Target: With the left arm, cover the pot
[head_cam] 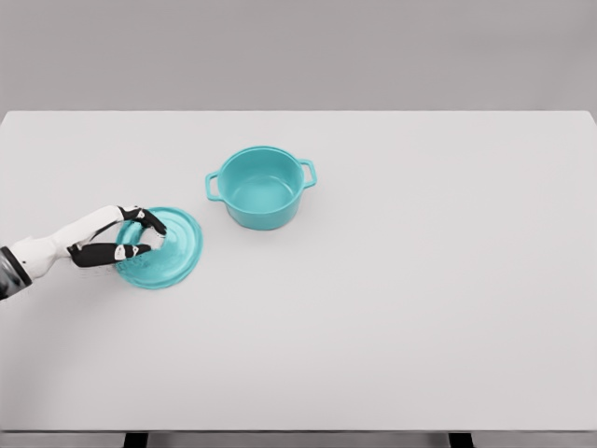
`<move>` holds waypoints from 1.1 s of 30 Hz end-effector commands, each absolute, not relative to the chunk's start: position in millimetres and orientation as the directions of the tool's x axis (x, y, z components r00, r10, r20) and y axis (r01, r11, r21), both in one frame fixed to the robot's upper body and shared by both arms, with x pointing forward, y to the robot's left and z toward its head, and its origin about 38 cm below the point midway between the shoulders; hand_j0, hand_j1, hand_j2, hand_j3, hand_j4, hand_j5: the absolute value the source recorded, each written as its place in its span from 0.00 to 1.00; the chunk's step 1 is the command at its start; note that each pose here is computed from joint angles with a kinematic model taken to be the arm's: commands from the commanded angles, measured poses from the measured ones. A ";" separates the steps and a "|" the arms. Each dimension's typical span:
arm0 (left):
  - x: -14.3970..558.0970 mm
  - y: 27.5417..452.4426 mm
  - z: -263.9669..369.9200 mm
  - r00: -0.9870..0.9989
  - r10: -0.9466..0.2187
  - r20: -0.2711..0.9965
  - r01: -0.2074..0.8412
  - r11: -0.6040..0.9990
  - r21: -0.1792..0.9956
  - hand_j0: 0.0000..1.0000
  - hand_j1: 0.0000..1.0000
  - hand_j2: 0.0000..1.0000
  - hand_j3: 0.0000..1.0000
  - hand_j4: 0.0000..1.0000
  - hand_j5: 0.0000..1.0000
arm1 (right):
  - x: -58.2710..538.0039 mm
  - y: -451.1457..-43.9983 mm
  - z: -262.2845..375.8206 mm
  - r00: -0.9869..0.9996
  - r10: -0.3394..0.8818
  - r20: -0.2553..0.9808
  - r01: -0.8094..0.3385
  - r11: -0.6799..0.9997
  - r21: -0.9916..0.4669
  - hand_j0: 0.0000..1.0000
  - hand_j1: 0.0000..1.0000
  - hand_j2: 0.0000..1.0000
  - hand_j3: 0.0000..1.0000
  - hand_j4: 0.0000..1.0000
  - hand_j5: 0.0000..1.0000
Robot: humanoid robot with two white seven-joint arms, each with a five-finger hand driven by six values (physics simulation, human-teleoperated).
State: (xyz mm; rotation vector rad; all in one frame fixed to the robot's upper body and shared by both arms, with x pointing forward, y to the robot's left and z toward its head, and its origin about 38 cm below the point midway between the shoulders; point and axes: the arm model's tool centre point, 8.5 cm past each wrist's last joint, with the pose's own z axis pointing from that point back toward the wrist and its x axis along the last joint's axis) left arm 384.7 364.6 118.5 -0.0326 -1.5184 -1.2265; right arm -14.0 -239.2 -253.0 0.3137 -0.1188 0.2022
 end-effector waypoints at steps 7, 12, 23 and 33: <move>389.1 369.8 129.3 -0.381 -0.568 0.729 0.587 0.460 0.666 0.52 0.52 0.52 0.52 0.52 0.52 | -14.1 -239.2 -253.0 0.973 0.179 0.147 -0.216 0.931 0.294 1.00 1.00 1.00 1.00 1.00 1.00; 386.6 366.2 125.6 -0.385 -0.570 0.726 0.597 0.446 0.667 0.66 0.66 0.66 0.66 0.66 0.66 | -14.1 -239.2 -253.0 0.973 0.179 0.147 -0.216 0.931 0.294 1.00 1.00 1.00 1.00 1.00 1.00; 382.6 361.2 105.8 -0.392 -0.609 0.689 0.606 0.393 0.692 0.76 0.76 0.76 0.76 0.76 0.76 | -14.1 -239.2 -253.0 0.973 0.181 0.147 -0.217 0.931 0.294 1.00 1.00 1.00 1.00 1.00 1.00; 380.7 359.2 93.0 -0.407 -0.580 0.706 0.605 0.408 0.684 0.40 0.40 0.40 0.40 0.40 0.40 | -14.1 -239.2 -253.0 0.973 0.179 0.147 -0.216 0.931 0.294 1.00 1.00 1.00 1.00 1.00 1.00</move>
